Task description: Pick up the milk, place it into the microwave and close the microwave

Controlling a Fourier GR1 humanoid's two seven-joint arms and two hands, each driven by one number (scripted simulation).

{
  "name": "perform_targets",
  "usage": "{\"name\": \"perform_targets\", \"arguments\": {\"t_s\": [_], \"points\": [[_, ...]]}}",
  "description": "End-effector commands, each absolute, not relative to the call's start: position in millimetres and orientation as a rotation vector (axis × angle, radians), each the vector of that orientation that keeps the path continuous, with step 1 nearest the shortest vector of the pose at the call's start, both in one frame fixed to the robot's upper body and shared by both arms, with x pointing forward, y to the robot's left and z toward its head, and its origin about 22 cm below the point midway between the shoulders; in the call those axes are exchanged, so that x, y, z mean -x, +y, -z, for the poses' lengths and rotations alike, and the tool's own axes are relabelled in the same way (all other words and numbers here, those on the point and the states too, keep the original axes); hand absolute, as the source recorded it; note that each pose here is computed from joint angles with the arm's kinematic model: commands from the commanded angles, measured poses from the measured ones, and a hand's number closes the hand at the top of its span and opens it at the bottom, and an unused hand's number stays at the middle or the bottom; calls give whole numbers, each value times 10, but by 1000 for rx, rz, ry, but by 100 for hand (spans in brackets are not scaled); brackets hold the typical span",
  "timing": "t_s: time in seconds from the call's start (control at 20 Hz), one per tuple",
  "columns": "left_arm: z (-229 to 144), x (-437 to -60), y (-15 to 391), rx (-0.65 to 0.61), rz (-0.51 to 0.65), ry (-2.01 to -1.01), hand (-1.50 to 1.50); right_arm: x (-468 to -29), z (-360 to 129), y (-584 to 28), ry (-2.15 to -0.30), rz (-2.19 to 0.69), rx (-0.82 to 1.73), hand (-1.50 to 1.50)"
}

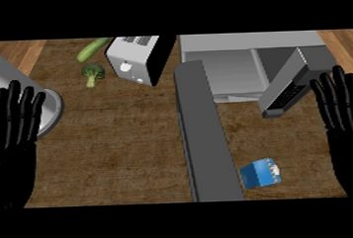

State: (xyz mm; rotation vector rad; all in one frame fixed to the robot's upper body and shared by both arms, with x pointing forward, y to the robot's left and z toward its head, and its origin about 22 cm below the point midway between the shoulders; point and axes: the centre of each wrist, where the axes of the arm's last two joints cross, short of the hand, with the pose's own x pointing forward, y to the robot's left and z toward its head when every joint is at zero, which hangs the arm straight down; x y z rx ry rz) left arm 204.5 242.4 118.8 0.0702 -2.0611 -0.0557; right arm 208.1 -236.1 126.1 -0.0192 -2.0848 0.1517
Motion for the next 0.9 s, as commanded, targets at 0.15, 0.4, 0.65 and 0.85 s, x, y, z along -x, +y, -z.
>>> {"name": "perform_targets", "arguments": {"t_s": [0.15, 0.4, 0.65, 0.85], "points": [[-1045, -2019, 2462, -80, 94, -2059, -150, -1401, -1495, -2296, -2077, -81, 199, -150], [-1071, -1862, 2386, 126, -58, -1959, -150, -1207, -1519, -2050, -2036, -62, 104, -150], [-1220, -1453, 2591, 133, -54, -1980, -150, -1049, -1495, -1959, -1996, -35, 164, -150], [-1340, -1174, 2682, 136, -34, -1974, -150, -1115, -1483, -2009, -1974, 16, 211, -150]]}}
